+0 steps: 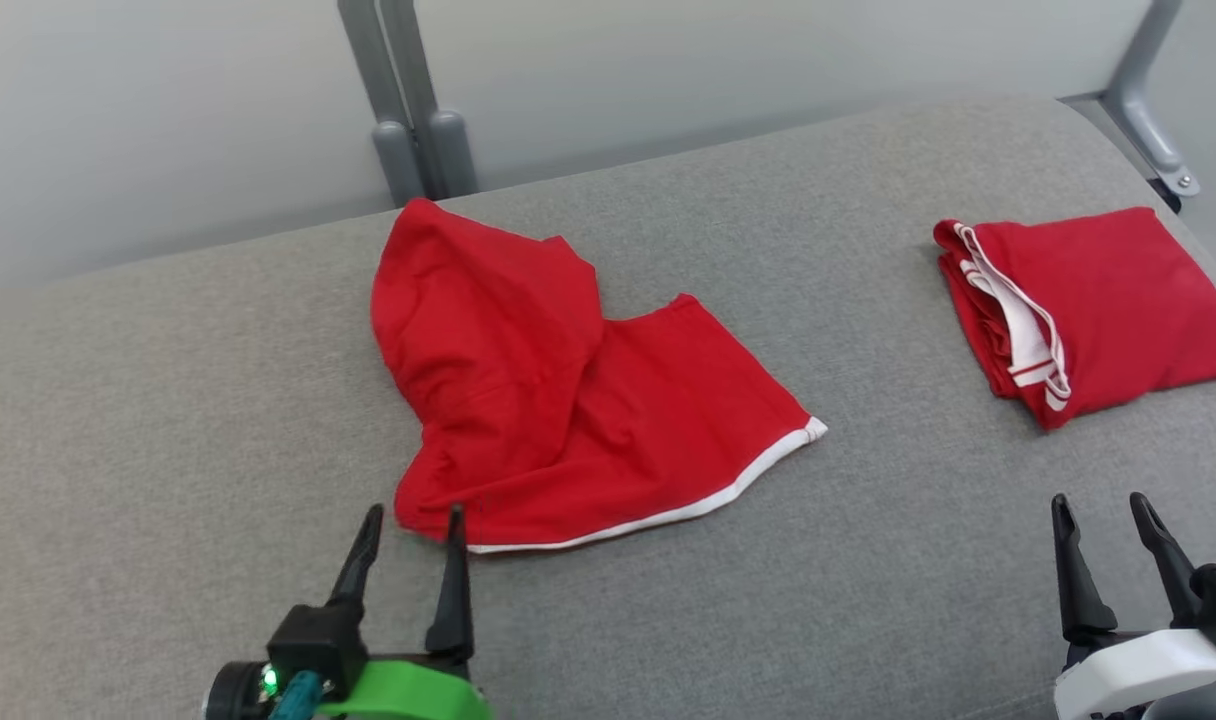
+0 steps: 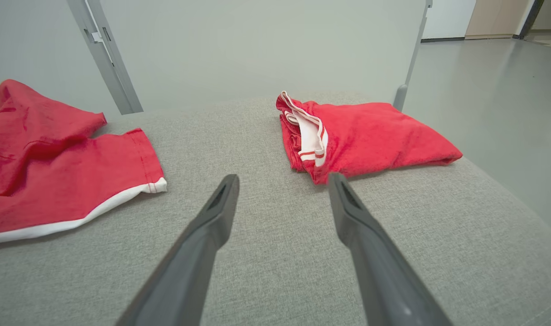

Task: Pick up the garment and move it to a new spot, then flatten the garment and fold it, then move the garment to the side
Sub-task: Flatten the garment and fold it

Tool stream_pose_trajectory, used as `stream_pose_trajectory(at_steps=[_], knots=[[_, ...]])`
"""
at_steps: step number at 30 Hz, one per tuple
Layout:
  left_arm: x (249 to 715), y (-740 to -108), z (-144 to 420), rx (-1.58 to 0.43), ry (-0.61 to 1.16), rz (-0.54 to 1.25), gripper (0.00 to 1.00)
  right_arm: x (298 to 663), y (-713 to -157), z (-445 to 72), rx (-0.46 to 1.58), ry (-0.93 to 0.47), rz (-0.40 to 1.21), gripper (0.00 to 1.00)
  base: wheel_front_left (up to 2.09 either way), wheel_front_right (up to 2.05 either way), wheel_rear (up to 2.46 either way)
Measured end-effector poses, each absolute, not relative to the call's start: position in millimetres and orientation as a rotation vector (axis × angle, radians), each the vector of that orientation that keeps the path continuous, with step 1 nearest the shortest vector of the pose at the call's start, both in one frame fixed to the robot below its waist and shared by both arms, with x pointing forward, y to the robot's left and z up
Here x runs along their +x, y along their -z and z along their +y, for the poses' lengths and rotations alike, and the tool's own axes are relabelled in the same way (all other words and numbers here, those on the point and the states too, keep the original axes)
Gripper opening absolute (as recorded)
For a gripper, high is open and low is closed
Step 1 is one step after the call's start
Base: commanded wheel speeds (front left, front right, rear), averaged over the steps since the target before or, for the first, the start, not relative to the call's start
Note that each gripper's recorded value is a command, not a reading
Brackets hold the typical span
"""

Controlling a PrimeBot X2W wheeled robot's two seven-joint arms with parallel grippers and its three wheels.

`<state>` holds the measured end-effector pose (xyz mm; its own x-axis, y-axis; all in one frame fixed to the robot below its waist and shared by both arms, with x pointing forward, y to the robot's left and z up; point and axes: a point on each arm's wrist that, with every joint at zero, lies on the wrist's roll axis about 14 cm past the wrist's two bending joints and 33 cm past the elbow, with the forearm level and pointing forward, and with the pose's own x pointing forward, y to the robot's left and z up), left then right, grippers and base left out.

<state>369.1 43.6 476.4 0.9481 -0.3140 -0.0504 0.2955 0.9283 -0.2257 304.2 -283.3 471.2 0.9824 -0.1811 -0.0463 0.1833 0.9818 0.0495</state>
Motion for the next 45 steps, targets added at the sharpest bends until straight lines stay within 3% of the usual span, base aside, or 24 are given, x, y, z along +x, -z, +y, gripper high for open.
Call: stream_pose_trajectory(at_steps=[9,16,27,32,40,45], knots=[[337,-462,133,-0.171,0.101,0.086,1.0,323,-483,-258,0.035,0.081,0.003,1.0,0.0,0.0,0.0],[317,-459,167,-0.184,0.02,0.074,1.0,331,-489,-229,0.036,-0.011,-0.02,1.0,0.0,0.0,0.0],[308,-454,176,-0.184,0.01,0.078,1.0,336,-489,-209,0.054,-0.058,-0.02,1.0,0.0,0.0,0.0],[320,-447,145,-0.177,0.129,0.109,1.0,352,-487,-207,0.099,-0.065,-0.01,1.0,0.0,0.0,0.0],[374,-424,109,-0.095,0.286,0.212,1.0,415,-455,-192,0.028,-0.177,0.261,1.0,0.0,0.0,0.0],[393,-398,105,-0.067,0.316,0.303,1.0,428,-415,-172,0.022,-0.246,0.466,1.0,0.0,0.0,0.0]])
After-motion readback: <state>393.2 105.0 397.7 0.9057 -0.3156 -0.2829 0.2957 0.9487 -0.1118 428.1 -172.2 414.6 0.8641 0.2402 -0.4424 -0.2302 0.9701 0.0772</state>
